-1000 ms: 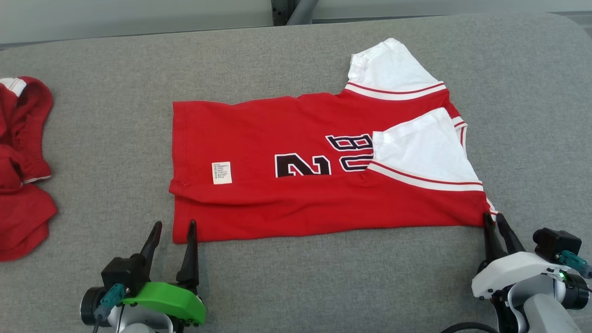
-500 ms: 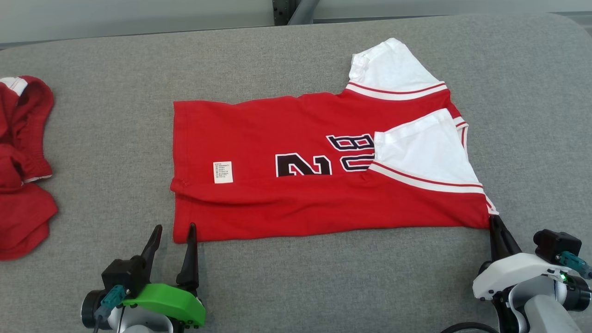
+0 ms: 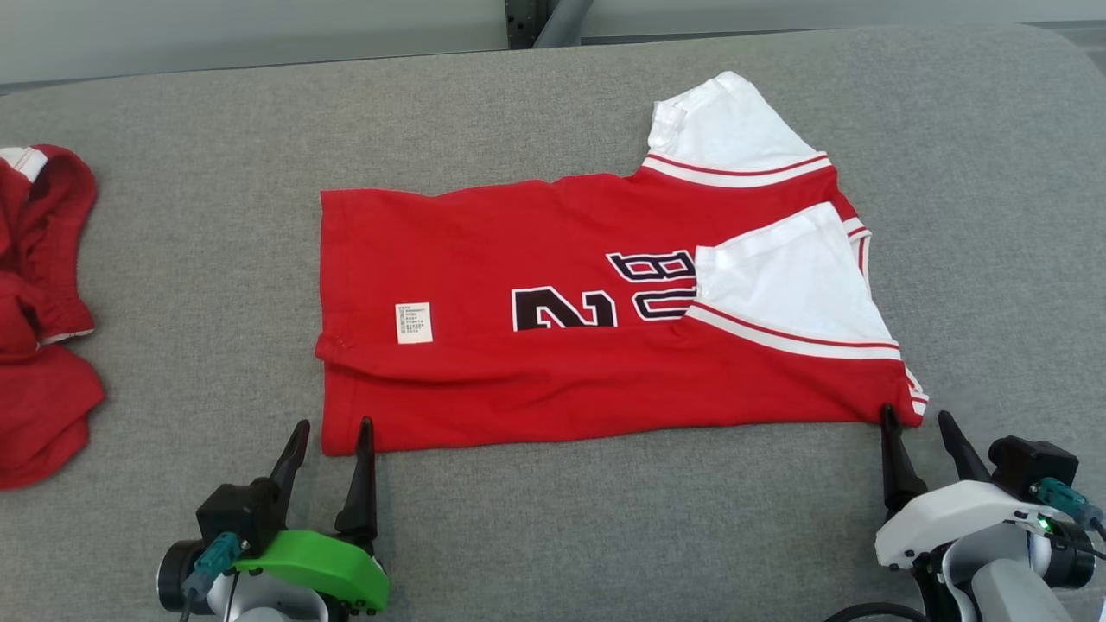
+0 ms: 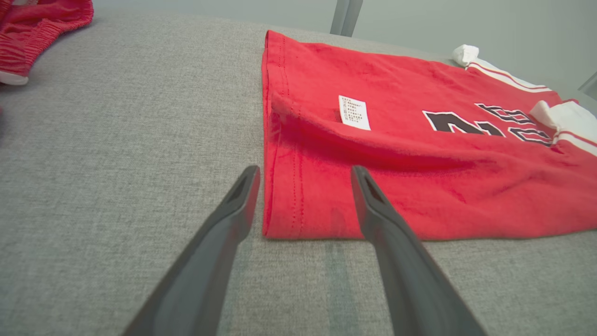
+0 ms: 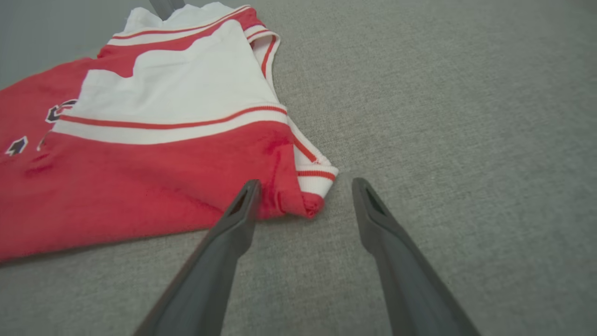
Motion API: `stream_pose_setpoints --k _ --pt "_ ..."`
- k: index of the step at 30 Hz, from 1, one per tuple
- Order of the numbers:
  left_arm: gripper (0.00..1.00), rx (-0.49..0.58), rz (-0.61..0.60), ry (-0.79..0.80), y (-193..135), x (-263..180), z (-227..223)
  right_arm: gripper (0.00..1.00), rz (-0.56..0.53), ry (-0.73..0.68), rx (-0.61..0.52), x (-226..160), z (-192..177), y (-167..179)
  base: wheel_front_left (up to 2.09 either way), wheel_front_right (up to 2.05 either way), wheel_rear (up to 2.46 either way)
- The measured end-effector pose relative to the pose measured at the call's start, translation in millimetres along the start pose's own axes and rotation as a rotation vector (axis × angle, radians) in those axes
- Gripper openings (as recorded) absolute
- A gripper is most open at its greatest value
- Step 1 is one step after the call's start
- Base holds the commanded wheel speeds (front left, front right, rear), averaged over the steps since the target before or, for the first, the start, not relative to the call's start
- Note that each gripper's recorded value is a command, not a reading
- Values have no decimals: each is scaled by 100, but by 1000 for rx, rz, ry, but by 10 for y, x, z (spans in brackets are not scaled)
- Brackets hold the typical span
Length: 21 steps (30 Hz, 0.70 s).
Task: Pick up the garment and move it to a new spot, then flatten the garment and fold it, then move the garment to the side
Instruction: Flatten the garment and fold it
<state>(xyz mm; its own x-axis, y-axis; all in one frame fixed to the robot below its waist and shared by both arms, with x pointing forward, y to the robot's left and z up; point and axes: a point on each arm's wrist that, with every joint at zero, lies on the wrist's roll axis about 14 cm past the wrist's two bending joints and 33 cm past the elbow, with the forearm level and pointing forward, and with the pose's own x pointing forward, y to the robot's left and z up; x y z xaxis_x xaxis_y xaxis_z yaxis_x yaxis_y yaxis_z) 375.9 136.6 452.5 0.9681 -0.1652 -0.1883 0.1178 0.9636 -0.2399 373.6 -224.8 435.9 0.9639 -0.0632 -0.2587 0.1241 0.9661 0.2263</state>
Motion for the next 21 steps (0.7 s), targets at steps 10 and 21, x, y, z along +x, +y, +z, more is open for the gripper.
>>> stream_pose_setpoints --k 10,21 --pt "100 -3 8 11 28 -4 -38 49 5 40 22 89 -121 74 0 0 0" --pt "100 -41 17 14 37 -11 -57 0 5 25 8 101 -64 48 0 0 0"
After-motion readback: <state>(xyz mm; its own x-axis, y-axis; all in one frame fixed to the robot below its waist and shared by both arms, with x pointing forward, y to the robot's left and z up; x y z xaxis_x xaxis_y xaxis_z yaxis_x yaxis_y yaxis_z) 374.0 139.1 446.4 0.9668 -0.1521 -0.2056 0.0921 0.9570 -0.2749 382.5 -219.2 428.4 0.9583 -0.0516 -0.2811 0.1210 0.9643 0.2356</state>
